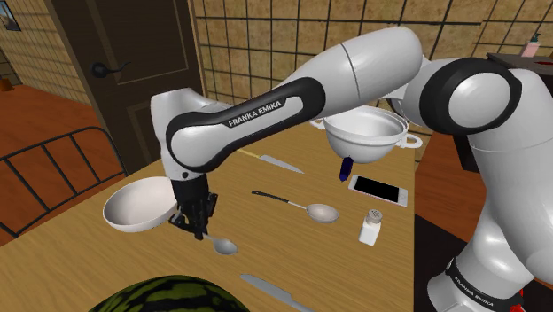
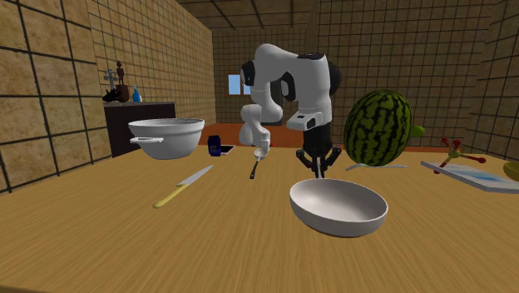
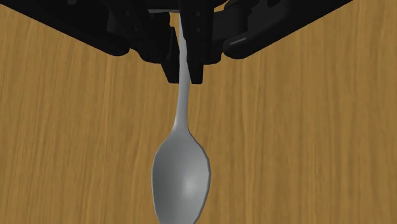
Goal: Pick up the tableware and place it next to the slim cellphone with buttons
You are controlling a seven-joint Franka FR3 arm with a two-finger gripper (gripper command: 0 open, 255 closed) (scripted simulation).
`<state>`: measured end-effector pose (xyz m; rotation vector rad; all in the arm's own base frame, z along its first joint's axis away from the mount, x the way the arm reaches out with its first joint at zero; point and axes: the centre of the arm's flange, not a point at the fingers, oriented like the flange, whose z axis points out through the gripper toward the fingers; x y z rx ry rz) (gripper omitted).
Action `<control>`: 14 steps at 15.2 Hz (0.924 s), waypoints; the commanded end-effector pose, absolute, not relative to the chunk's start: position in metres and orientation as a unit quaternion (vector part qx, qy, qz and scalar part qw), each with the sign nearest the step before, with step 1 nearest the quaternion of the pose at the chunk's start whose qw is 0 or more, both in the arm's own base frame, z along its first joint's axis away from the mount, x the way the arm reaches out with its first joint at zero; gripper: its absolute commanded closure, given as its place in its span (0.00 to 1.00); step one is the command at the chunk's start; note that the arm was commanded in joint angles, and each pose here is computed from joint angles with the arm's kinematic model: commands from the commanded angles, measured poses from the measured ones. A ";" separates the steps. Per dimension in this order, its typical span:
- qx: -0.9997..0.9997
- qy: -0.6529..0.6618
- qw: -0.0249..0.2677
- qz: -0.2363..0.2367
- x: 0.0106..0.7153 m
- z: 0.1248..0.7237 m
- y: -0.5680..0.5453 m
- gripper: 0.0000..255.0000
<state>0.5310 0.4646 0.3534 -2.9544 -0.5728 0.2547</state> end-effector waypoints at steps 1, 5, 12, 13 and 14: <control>-0.976 -0.189 0.061 0.084 0.531 0.364 0.466 1.00; -0.976 -0.189 0.061 0.084 0.531 0.385 0.466 1.00; -0.976 -0.189 0.061 0.084 0.531 0.419 0.466 1.00; -0.976 -0.189 0.061 0.084 0.528 0.419 0.453 1.00; -0.976 -0.189 0.061 0.084 0.526 0.419 0.440 1.00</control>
